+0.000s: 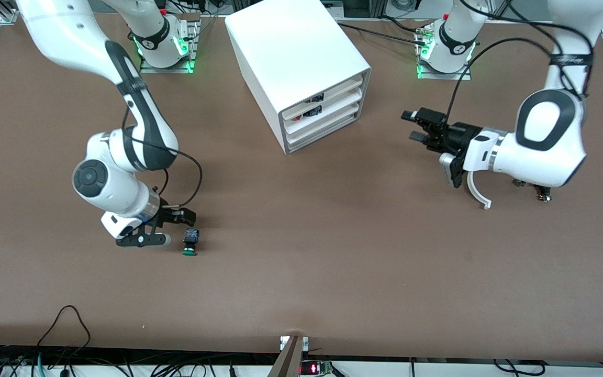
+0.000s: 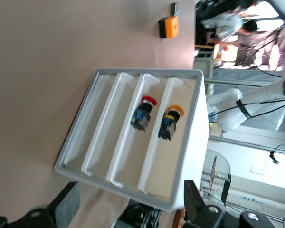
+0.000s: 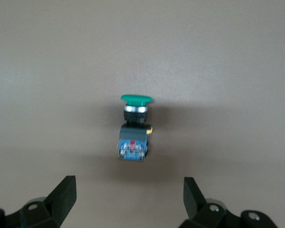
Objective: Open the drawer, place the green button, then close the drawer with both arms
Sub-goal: 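Grasp the green button with the right gripper while the left gripper grips the drawer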
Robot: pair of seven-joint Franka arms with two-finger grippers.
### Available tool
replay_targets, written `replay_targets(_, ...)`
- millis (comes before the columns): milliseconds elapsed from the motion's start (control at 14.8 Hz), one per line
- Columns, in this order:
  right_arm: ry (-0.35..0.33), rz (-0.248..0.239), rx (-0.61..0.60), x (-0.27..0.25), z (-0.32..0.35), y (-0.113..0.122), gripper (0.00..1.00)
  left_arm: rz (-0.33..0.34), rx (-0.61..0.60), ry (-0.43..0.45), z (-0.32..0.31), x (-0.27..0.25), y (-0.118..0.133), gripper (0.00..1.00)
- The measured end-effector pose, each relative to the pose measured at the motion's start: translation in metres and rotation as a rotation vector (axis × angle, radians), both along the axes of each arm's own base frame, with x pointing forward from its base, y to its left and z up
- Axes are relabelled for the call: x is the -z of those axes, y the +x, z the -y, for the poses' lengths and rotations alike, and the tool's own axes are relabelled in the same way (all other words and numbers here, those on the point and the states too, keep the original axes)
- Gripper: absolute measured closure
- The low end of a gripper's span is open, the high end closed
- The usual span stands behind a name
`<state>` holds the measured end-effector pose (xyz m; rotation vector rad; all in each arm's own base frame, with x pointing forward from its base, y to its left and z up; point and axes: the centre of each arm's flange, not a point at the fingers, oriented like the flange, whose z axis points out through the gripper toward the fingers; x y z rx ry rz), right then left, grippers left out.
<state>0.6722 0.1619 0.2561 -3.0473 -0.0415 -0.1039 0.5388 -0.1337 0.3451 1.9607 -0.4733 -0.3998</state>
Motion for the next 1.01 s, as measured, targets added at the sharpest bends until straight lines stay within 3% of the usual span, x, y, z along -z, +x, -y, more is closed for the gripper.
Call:
replay_targets(270, 0.006, 0.04, -0.005, 0.039, -0.009, 0.002, 0.0, 0.084, -0.031, -0.17, 0.007, 0.078, -0.016, 0.07)
replay_targets(405, 0.008, 0.051, -0.009, 0.055, -0.013, 0.002, 0.0, 0.094, -0.049, -0.236, 0.017, 0.115, -0.021, 0.16)
replay_targets(473, 0.008, 0.056, -0.008, 0.062, -0.013, 0.002, 0.0, 0.096, -0.062, -0.256, 0.024, 0.133, -0.026, 0.17)
replay_targets(540, 0.008, 0.058, -0.007, 0.068, -0.013, 0.002, 0.0, 0.092, -0.069, -0.261, 0.034, 0.148, -0.032, 0.25)
replay_targets(675, 0.007, 0.059, -0.006, 0.075, -0.013, 0.001, 0.01, 0.073, -0.061, -0.249, 0.053, 0.167, -0.049, 0.26)
replay_targets(743, 0.007, 0.059, -0.006, 0.076, -0.013, 0.001, 0.02, 0.057, -0.056, -0.247, 0.062, 0.173, -0.059, 0.34)
replay_targets(810, 0.007, 0.059, -0.006, 0.076, -0.012, 0.002, 0.08, 0.042, -0.056, -0.25, 0.071, 0.177, -0.069, 0.34)
replay_targets(878, 0.007, 0.06, -0.006, 0.076, -0.012, 0.002, 0.25, 0.034, -0.057, -0.251, 0.078, 0.181, -0.078, 0.34)
replay_targets(1013, 0.008, 0.064, -0.006, 0.075, -0.013, 0.003, 0.44, 0.048, -0.054, -0.237, 0.092, 0.189, -0.09, 0.34)
